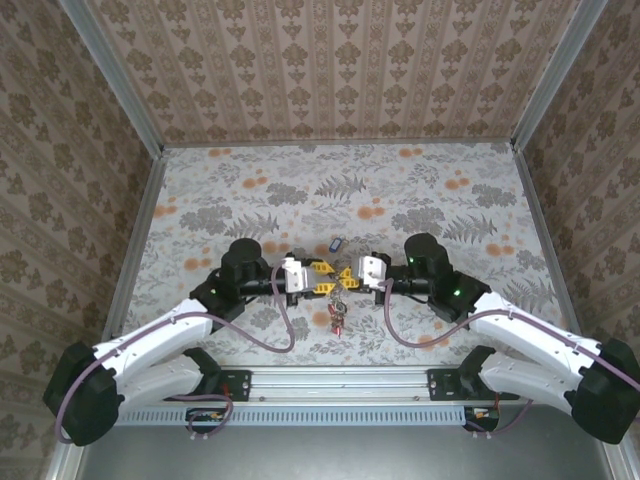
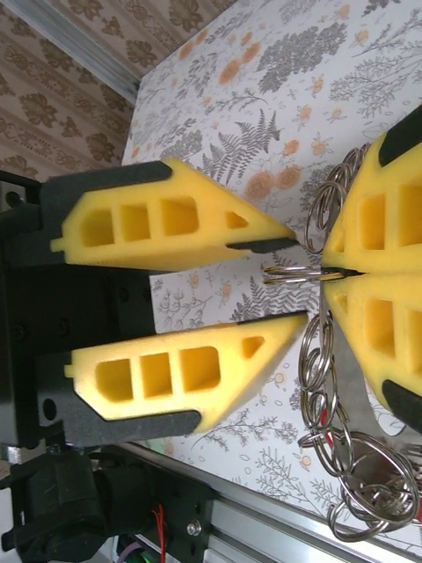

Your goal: Put the keys on the keyring

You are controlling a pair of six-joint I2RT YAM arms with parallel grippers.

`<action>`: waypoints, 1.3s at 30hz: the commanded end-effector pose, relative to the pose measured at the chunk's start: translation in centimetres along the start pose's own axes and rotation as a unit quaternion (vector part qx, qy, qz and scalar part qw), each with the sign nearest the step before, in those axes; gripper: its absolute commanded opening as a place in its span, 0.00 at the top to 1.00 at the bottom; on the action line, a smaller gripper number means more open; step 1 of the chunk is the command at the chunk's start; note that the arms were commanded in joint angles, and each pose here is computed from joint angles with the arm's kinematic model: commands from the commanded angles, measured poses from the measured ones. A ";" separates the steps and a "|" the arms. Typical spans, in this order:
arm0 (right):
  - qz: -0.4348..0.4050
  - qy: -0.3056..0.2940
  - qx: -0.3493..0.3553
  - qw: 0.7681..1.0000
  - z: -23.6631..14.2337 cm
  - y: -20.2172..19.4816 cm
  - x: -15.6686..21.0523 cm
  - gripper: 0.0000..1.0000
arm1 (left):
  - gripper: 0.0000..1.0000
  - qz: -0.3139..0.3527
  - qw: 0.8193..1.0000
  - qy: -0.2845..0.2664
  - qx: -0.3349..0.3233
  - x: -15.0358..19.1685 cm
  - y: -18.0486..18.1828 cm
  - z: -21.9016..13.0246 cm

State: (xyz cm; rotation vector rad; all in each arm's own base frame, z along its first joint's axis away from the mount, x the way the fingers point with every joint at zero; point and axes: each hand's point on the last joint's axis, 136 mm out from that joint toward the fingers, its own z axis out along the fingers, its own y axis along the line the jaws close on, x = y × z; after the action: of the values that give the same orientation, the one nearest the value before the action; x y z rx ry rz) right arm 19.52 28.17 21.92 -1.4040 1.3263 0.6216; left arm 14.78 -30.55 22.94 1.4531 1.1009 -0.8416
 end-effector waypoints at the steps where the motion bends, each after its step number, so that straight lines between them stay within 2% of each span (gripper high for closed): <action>1: -0.012 -0.025 0.049 0.998 -1.2 -1.5 -1.6 1.00 | 0.67 0.013 0.998 -0.014 -0.057 -2.0 2.2 -0.6; 2: -0.009 -0.020 0.066 0.998 -1.5 -2.0 -1.3 1.00 | 0.64 0.005 0.997 -0.012 -0.072 -2.2 2.7 -0.8; 3: -0.005 -0.017 0.084 0.996 -1.9 -2.4 -1.1 1.00 | 0.55 -0.002 0.997 -0.009 -0.082 -2.4 3.0 -1.1; 5: 0.006 -0.016 0.122 0.992 -3.0 -3.5 -0.9 1.00 | 0.45 -0.024 0.994 -0.001 -0.105 -2.5 3.8 -1.5; 7: 0.020 -0.015 0.148 0.989 -4.1 -4.3 -0.9 1.00 | 0.25 -0.060 0.989 0.016 -0.138 -2.4 4.9 -2.1; 9: 0.035 0.000 0.176 0.984 -5.3 -5.1 -0.6 1.00 | 0.12 -0.112 0.973 0.056 -0.193 -1.5 6.8 -3.1; 11: 0.050 0.018 0.209 0.976 -6.6 -5.9 -0.2 1.00 | 0.08 -0.158 0.951 0.094 -0.249 -0.5 8.8 -4.2; 14: 0.060 0.039 0.257 0.964 -9.1 -7.1 0.1 1.00 | 0.09 -0.237 0.917 0.138 -0.291 1.5 11.0 -5.1; 19: 0.055 0.084 0.331 0.938 -13.2 -9.3 0.5 1.00 | 0.16 -0.337 0.875 0.208 -0.278 5.9 12.6 -3.1; 22: 0.048 0.107 0.369 0.922 -15.0 -10.7 0.9 1.00 | 0.18 -0.352 0.881 0.234 -0.211 7.6 12.4 0.0; 24: 0.050 0.111 0.385 0.915 -15.9 -11.5 1.0 1.00 | 0.30 -0.356 0.887 0.242 -0.165 8.1 12.4 1.8; 26: 0.060 0.111 0.383 0.915 -16.1 -11.9 1.1 1.00 | 0.43 -0.361 0.888 0.255 -0.123 9.0 12.7 3.1; 28: 0.074 0.107 0.369 0.920 -16.0 -11.7 1.2 1.00 | 0.46 -0.389 0.878 0.269 -0.075 10.6 13.1 3.8; 31: 0.097 0.103 0.350 0.926 -15.8 -11.0 1.3 1.00 | 0.52 -0.458 0.838 0.294 -0.040 14.3 14.3 4.2; 35: 0.111 0.093 0.312 0.939 -15.2 -9.4 0.9 1.00 | 0.46 -0.485 0.817 0.312 -0.020 17.7 14.9 5.5; 37: 0.114 0.084 0.291 0.946 -14.9 -8.6 0.6 1.00 | 0.46 -0.503 0.796 0.333 -0.033 19.3 15.5 6.0; 39: 0.126 0.082 0.284 0.947 -14.8 -8.3 0.5 1.00 | 0.47 -0.514 0.784 0.348 -0.036 20.4 15.9 6.6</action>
State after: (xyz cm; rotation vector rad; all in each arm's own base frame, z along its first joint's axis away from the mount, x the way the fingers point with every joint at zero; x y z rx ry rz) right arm 24.47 12.06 26.09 -0.8309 1.7318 0.1518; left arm 37.91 -32.50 8.29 1.0056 2.5006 -0.9121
